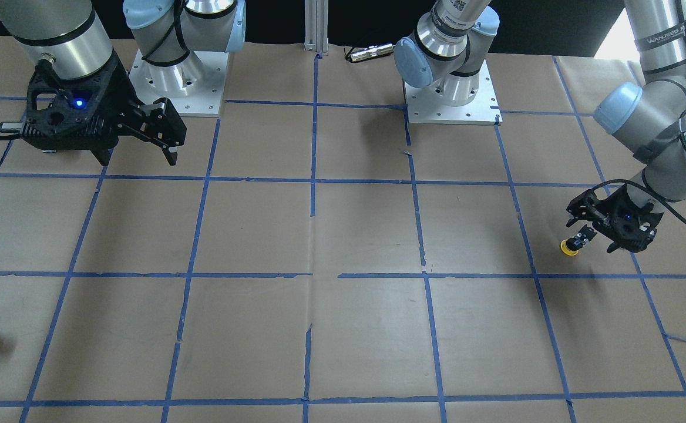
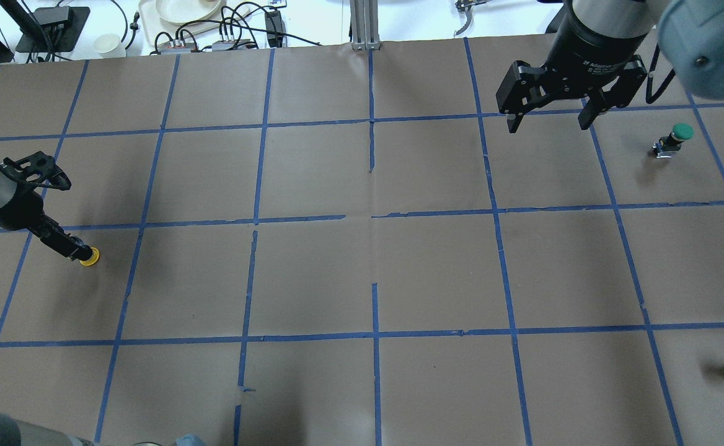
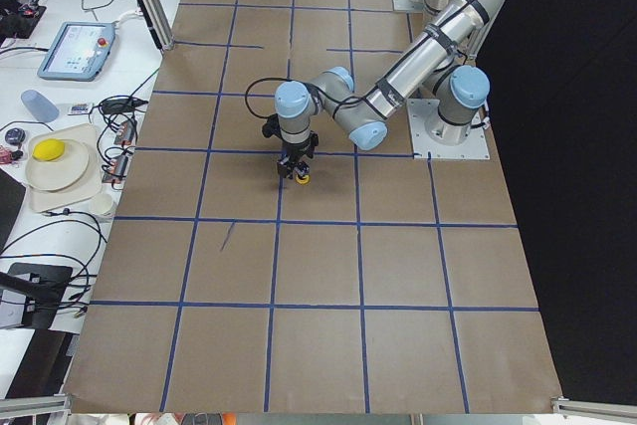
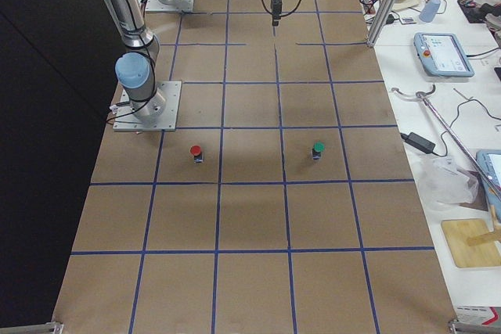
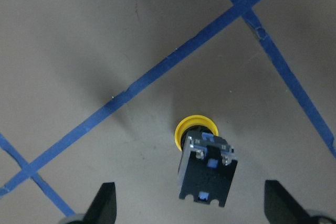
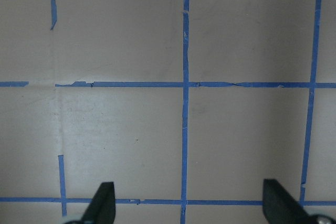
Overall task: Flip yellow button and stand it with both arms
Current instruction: 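Close the left gripper on the yellow button's body, then lift the yellow button with the left gripper while the right arm approaches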
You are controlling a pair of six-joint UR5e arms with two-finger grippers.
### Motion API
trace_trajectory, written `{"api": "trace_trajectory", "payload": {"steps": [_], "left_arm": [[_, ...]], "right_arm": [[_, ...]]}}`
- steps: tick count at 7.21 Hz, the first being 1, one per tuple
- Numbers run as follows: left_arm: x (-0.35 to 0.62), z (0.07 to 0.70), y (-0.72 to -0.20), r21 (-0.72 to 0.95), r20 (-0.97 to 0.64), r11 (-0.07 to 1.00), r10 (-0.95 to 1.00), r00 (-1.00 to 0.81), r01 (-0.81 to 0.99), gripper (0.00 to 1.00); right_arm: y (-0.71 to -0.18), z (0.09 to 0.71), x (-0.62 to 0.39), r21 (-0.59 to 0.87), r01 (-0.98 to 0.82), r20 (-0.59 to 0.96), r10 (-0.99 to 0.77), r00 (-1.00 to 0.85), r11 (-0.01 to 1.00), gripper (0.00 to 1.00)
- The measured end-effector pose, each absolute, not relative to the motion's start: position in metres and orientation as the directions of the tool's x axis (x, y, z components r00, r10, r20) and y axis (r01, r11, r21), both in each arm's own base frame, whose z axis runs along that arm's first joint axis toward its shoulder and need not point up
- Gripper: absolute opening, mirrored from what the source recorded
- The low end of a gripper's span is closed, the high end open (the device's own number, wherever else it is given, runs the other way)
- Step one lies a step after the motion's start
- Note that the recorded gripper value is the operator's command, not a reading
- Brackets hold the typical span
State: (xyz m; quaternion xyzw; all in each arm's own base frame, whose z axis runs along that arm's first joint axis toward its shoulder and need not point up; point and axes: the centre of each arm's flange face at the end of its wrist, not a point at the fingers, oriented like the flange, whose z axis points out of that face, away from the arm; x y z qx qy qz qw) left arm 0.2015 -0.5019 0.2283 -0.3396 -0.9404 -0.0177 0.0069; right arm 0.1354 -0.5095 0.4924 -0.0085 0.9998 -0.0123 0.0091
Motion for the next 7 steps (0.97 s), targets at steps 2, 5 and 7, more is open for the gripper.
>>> {"api": "trace_trajectory", "payload": {"steps": [2, 5, 7], "left_arm": [[0.2017, 0.2264, -0.5009, 0.03, 0.033, 0.76, 0.649, -0.76, 0.65, 0.7], [0.2016, 0.224, -0.4982, 0.044, 0.045, 0.75, 0.658, -0.751, 0.66, 0.08], [0.1989, 0.2206, -0.4939, 0.047, 0.055, 0.752, 0.655, -0.753, 0.658, 0.01]], "right_arm": [[-0.5096, 0.4923, 0.1353, -0.025, -0.017, -0.018, -0.017, -1.0, 1.0, 1.0], [-0.5099, 0.4919, 0.1354, -0.024, -0.017, -0.018, -0.017, -1.0, 1.0, 1.0], [-0.5102, 0.4919, 0.1353, -0.025, -0.017, -0.017, -0.018, -1.0, 1.0, 1.0]]}}
